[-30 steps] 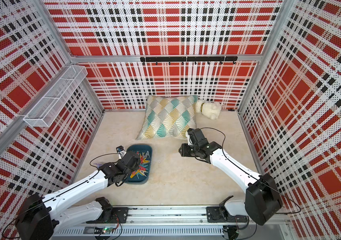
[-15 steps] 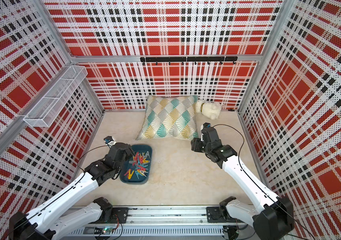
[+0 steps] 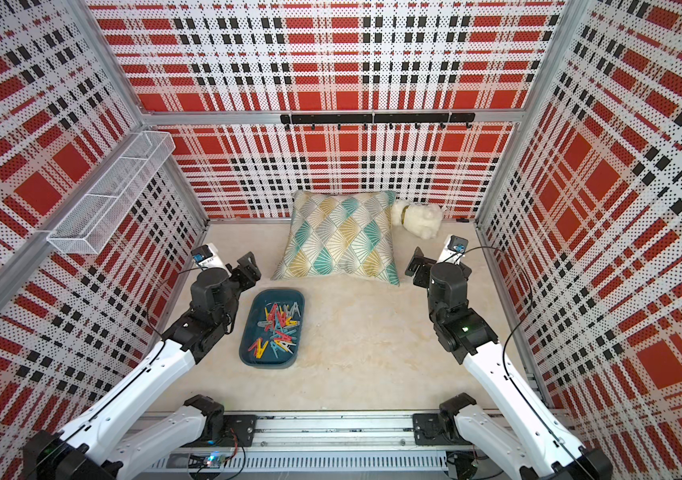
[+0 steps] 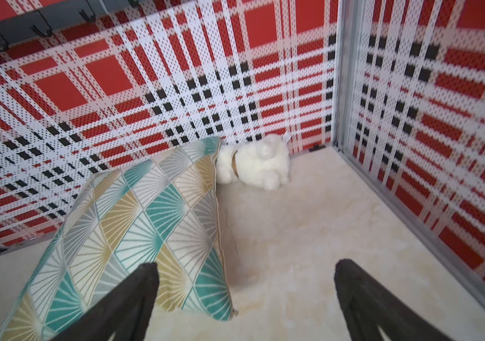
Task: Put the clothespins into the storage box
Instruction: Reset both arms
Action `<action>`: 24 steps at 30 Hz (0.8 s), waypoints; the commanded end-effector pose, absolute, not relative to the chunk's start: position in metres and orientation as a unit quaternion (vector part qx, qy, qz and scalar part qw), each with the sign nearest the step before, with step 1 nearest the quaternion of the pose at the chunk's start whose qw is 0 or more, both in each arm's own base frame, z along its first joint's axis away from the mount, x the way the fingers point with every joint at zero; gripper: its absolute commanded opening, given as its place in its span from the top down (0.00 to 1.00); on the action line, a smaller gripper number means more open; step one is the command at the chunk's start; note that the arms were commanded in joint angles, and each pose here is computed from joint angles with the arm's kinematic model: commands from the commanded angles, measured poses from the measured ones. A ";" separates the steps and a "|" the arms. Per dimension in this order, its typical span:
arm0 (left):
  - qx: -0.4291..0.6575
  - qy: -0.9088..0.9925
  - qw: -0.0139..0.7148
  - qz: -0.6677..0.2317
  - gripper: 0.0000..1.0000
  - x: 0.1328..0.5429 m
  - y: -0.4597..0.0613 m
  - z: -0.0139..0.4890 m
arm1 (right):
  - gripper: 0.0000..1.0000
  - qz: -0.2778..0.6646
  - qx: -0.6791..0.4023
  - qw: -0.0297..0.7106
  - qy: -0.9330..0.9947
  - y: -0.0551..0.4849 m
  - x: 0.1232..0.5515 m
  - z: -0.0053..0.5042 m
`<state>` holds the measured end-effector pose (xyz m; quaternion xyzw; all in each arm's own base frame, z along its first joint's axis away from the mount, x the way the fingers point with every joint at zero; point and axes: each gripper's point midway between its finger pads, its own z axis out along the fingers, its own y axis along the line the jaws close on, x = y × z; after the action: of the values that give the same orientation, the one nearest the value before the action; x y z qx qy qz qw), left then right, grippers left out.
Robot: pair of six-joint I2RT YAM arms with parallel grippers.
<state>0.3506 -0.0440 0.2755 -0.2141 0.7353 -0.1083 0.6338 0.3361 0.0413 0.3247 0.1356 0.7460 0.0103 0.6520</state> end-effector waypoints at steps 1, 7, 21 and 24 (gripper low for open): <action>-0.196 0.672 0.706 -0.105 0.10 0.353 -0.027 0.303 | 0.00 -0.081 0.118 0.697 0.703 0.023 0.349 0.351; -0.223 0.678 0.700 -0.029 0.01 0.359 0.035 0.261 | 0.00 -0.146 0.126 0.666 0.720 -0.014 0.367 0.297; -0.223 0.667 0.705 0.088 0.01 0.307 0.082 0.188 | 0.00 -0.122 0.095 0.666 0.730 -0.022 0.347 0.194; -0.212 0.657 0.719 0.084 0.01 0.310 0.079 0.189 | 0.00 -0.106 0.086 0.671 0.728 -0.016 0.351 0.182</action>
<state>0.3079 0.0774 0.1572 -0.2213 0.7067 0.0837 0.6668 0.3431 -0.0244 0.1627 0.0858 0.7633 -0.1440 0.6240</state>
